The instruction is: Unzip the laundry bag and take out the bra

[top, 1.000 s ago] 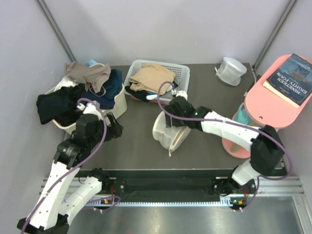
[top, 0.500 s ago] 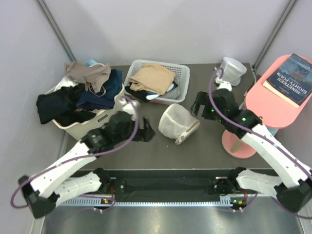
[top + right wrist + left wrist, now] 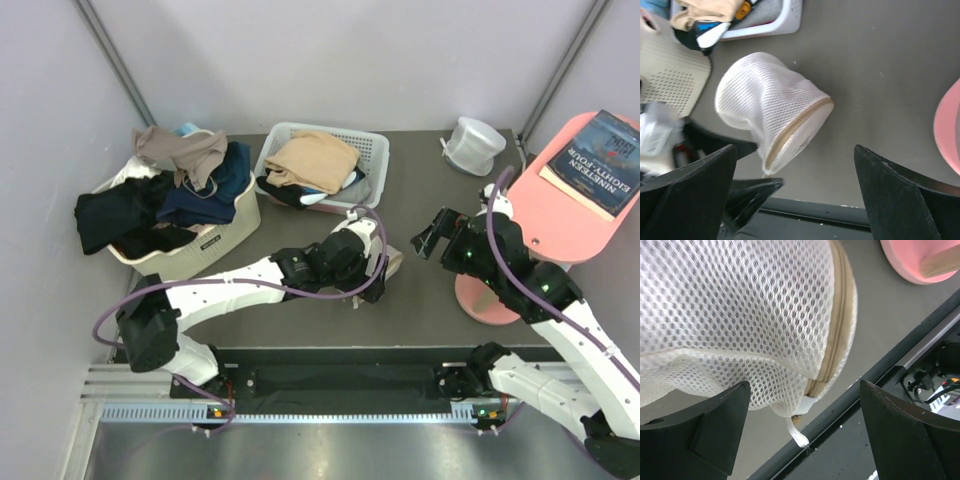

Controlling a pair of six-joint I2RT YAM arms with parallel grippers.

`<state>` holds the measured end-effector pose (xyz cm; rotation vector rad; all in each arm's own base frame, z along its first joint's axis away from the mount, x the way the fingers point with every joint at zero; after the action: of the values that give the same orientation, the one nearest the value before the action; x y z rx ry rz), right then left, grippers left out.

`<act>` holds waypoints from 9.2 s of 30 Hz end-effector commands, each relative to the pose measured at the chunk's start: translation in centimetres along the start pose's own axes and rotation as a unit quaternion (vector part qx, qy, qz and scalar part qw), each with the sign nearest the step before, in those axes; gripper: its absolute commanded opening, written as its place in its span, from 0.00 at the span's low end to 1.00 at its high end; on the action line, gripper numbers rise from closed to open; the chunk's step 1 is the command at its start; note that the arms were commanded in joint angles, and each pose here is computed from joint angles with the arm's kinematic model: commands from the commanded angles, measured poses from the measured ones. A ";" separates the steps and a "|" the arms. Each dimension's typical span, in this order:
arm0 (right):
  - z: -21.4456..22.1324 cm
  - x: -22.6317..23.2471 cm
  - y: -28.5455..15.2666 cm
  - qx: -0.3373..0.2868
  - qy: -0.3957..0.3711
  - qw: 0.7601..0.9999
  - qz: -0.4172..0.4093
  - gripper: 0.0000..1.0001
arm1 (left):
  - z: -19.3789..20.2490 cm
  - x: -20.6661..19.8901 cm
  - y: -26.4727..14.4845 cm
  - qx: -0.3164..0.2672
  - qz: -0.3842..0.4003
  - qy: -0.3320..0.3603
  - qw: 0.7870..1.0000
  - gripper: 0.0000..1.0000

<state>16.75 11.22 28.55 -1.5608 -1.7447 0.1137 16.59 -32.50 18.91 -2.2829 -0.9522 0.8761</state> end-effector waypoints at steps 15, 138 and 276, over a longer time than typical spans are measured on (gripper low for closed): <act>0.0 0.8 -1.2 0.024 -0.024 0.999 -0.039 1.00 | -3.1 -2.8 1.5 -0.034 0.038 -0.038 0.998 0.00; 14.3 17.5 7.8 0.158 -0.323 0.895 -0.265 0.00 | -0.7 11.5 -15.6 -0.170 -0.018 -0.449 0.877 0.80; 15.3 19.5 5.6 0.163 -0.342 0.878 -0.291 0.00 | -0.4 12.1 -11.5 -0.123 -0.001 -0.491 0.862 0.40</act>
<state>13.45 34.41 21.59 -0.7661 -2.4375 0.8070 17.73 -15.40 21.56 -1.8458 -1.5687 2.0921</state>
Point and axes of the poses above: each gripper's point midway between its finger pads, its own y axis out along the fingers, its own x axis along the line the jaws close on, z = x × y, the point moved 6 cm from there along -y, back along the fingers, and after that the axes turned 1 degree about -y, right-handed, at the moved point
